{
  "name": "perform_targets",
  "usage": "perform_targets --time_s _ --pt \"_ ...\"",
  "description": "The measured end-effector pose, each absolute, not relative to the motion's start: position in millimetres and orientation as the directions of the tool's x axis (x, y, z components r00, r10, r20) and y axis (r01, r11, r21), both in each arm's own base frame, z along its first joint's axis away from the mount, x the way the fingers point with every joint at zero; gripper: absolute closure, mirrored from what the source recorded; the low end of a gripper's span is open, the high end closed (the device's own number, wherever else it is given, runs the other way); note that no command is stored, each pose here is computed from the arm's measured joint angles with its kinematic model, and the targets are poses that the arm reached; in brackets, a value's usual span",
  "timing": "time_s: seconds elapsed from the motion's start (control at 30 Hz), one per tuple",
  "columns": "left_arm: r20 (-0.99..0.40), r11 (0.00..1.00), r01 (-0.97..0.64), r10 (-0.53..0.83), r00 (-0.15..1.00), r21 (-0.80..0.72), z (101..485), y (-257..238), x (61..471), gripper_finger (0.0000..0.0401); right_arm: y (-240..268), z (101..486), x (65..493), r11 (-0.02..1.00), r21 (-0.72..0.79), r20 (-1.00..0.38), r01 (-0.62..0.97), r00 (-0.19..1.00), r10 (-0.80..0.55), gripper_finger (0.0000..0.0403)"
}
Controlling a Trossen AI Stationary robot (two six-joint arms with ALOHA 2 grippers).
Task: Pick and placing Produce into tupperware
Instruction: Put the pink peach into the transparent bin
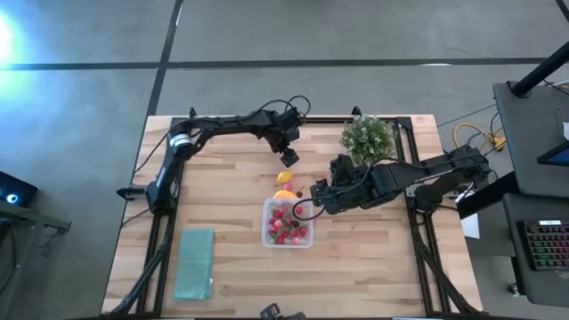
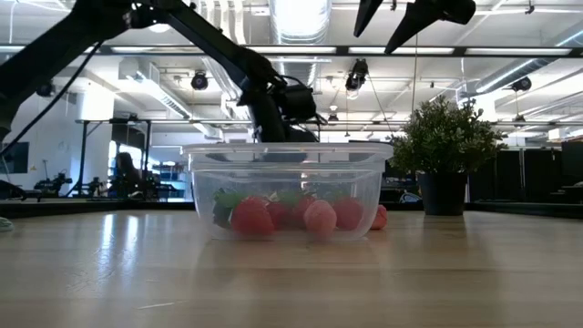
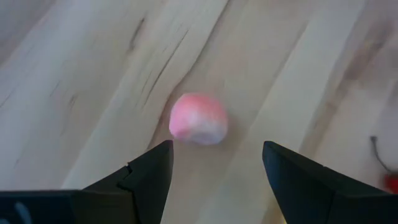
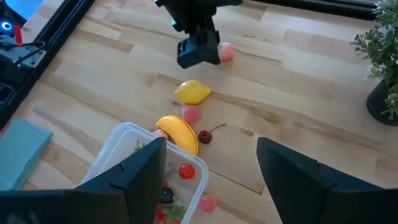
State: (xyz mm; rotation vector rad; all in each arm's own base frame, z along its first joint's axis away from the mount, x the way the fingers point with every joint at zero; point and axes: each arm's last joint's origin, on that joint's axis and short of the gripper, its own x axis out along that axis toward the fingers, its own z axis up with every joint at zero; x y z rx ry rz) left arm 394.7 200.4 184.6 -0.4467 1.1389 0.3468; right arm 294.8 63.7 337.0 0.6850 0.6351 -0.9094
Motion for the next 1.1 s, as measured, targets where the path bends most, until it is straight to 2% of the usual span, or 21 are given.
perform_targets --time_s 0.3,0.83,1.1 --pt "-0.911 0.858 -0.494 0.08 0.405 -0.144 187.3 211.1 404.3 0.0168 63.2 336.9 294.9 0.436 0.25 -0.727 0.864 0.465 -0.504 0.016" --pt "-0.93 0.863 -0.492 0.079 0.36 -0.117 171.7 213.0 405.4 0.0169 62.6 336.5 293.7 0.437 0.233 -0.726 0.869 0.454 -0.516 0.0163" --pt "-0.932 0.862 -0.501 0.113 0.345 -0.08 169.6 214.0 405.1 0.0227 62.3 336.7 293.7 0.438 0.229 -0.722 0.869 0.454 -0.523 0.0163"
